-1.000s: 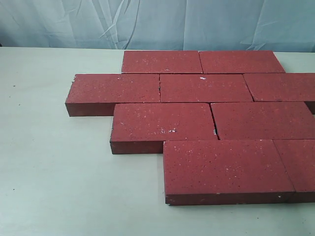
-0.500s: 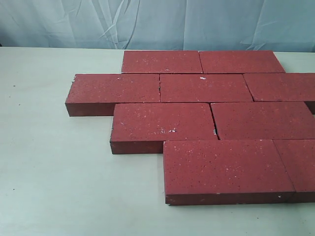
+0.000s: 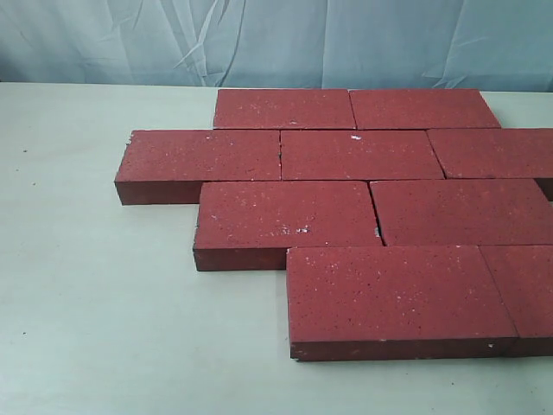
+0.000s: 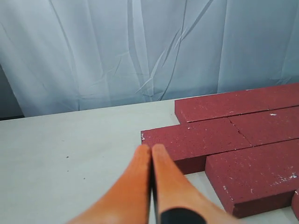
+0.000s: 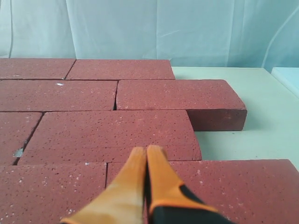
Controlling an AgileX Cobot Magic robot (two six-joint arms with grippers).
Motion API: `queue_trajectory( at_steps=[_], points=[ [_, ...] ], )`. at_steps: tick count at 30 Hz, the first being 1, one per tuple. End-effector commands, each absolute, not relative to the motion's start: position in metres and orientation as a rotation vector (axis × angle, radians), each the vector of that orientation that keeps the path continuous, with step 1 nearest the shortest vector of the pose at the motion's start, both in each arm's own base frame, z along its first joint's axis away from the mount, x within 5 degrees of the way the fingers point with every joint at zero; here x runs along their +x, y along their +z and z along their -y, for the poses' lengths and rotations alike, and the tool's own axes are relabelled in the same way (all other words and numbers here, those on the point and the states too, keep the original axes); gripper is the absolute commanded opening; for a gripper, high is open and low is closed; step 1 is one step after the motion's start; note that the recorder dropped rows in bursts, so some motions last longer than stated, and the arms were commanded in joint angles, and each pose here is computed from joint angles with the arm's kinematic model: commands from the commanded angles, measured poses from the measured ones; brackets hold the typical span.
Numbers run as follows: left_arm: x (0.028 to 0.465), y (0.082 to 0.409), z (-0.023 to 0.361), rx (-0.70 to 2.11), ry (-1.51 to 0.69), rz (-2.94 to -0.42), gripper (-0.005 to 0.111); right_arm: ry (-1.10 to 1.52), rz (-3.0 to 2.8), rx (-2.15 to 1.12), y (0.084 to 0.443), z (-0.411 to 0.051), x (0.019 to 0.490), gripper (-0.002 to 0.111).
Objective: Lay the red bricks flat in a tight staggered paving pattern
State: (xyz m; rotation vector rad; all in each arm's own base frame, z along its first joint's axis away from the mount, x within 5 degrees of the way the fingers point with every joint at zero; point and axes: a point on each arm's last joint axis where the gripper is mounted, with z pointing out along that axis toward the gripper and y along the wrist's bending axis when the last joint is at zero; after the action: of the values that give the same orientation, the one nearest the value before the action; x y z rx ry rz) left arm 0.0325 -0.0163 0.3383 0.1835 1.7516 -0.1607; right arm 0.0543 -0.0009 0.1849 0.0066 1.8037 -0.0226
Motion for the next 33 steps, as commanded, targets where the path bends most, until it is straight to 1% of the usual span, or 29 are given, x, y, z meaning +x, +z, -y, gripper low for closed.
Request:
queue_trajectory(
  at_steps=[1,5,12,14,18,27,33],
  points=[
    [0.033,0.336,0.016,0.189,-0.148,-1.753,0.0,-0.027,-1.788,0.011,0.186,0.001,0.054,-0.001],
    [0.033,0.336,0.016,0.19,-0.147,-1.753,0.0,-0.027,-1.788,0.011,0.186,0.001,0.054,-0.001],
    [0.033,0.336,0.012,0.219,-0.069,-1.753,0.0,-0.027,-1.788,0.011,0.186,0.001,0.054,-0.001],
    [0.036,0.331,0.012,0.211,-0.069,-1.749,0.0,-0.027,-1.788,0.011,0.186,0.001,0.054,-0.001],
    [0.037,0.312,0.01,0.199,-0.037,-1.718,0.0,-0.027,-1.788,0.011,0.186,0.001,0.054,-0.001],
    [0.037,0.257,0.003,0.103,0.002,-1.658,0.0,-0.027,-1.788,0.011,0.186,0.001,0.054,-0.001],
    [0.048,0.219,0.003,0.099,0.002,-1.74,0.0,-0.027,-1.788,0.011,0.186,0.001,0.054,-0.001]
  ],
)
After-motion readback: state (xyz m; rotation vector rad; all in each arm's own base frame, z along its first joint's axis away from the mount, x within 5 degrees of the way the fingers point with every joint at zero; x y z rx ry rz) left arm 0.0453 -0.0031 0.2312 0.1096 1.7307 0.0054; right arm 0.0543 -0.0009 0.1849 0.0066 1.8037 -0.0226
